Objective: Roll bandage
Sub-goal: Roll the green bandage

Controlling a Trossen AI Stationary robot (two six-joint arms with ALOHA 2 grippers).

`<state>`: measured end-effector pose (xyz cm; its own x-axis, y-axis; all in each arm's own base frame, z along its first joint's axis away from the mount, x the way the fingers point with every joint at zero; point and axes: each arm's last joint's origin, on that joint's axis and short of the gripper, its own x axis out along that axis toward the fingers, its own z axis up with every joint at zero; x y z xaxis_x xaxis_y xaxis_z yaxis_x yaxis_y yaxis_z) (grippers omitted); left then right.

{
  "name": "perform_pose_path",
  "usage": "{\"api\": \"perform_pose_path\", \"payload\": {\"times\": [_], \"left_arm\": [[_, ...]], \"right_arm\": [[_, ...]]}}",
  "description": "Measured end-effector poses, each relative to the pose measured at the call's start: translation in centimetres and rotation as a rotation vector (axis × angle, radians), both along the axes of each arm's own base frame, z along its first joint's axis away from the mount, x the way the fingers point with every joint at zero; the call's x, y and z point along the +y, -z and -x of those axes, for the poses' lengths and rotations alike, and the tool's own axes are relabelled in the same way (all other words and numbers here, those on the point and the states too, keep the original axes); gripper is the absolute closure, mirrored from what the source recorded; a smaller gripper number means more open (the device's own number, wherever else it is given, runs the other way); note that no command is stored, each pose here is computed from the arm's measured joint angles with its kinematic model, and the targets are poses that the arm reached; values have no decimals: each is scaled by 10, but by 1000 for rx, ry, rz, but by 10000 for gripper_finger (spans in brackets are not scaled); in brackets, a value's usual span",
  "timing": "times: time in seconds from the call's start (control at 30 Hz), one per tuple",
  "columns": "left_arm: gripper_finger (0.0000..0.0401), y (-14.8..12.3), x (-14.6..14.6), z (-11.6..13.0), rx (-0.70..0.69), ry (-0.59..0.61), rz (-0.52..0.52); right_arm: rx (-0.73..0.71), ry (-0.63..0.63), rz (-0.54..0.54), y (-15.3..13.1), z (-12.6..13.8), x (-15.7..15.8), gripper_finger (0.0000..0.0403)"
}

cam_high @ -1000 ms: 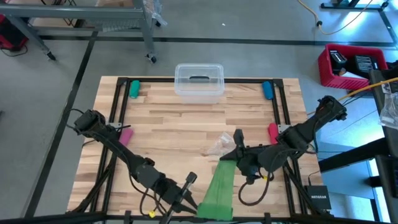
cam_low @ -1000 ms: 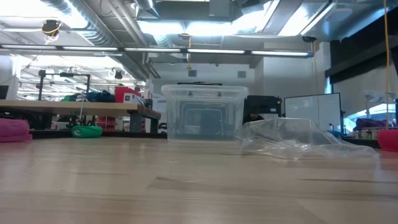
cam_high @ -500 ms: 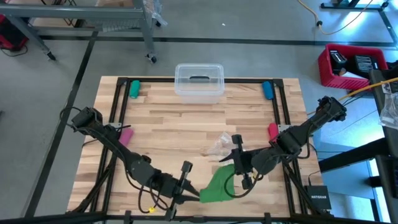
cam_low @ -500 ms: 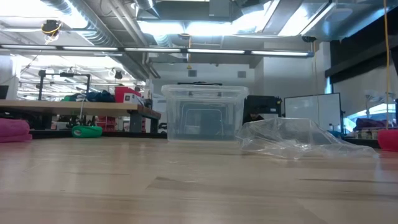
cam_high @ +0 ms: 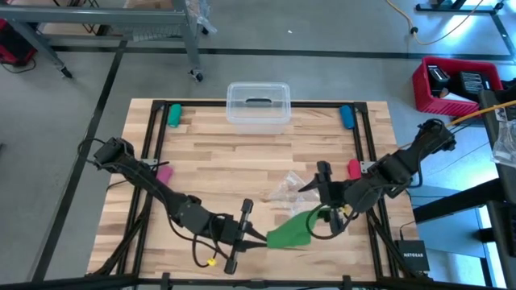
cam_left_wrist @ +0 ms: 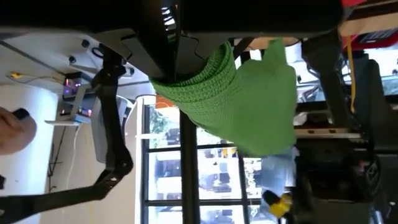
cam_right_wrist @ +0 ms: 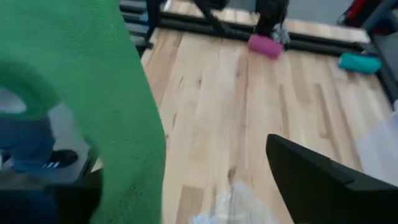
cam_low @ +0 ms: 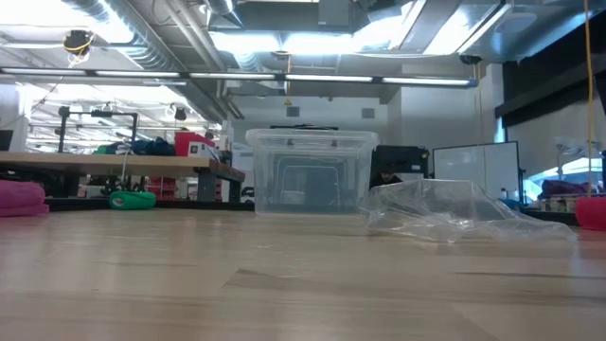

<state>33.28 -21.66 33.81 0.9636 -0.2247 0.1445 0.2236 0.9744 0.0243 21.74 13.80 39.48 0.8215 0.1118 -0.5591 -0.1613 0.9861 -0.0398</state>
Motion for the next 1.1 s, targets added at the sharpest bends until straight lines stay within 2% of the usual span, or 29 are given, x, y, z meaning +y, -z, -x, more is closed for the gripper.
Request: {"api": "perform_pose_path", "payload": {"times": [0.13,0.37,0.43,0.57,0.67,0.8,0.93,1.03,1.1], "left_arm": [[391,-2,4,-2,-14,2,15],[391,-3,0,-1,-34,210,30],[391,-3,-2,0,-30,283,39],[391,-2,-6,2,-17,320,40],[391,-2,-9,4,-15,270,30],[391,-2,-9,5,-18,110,2],[391,1,-1,1,6,-13,-40],[391,3,6,-4,22,-40,-37],[391,3,11,-7,25,-53,-19]], "right_arm": [[-2,0,70,5,-6,3,112],[18,44,232,31,-27,10,111],[-17,60,257,33,-33,12,111],[-79,73,304,28,-36,14,111],[-57,-6,241,18,-23,18,111],[62,-77,145,9,6,23,111],[237,-36,75,13,38,24,111],[244,-18,34,19,54,32,111],[176,-22,65,31,61,43,111]]}}
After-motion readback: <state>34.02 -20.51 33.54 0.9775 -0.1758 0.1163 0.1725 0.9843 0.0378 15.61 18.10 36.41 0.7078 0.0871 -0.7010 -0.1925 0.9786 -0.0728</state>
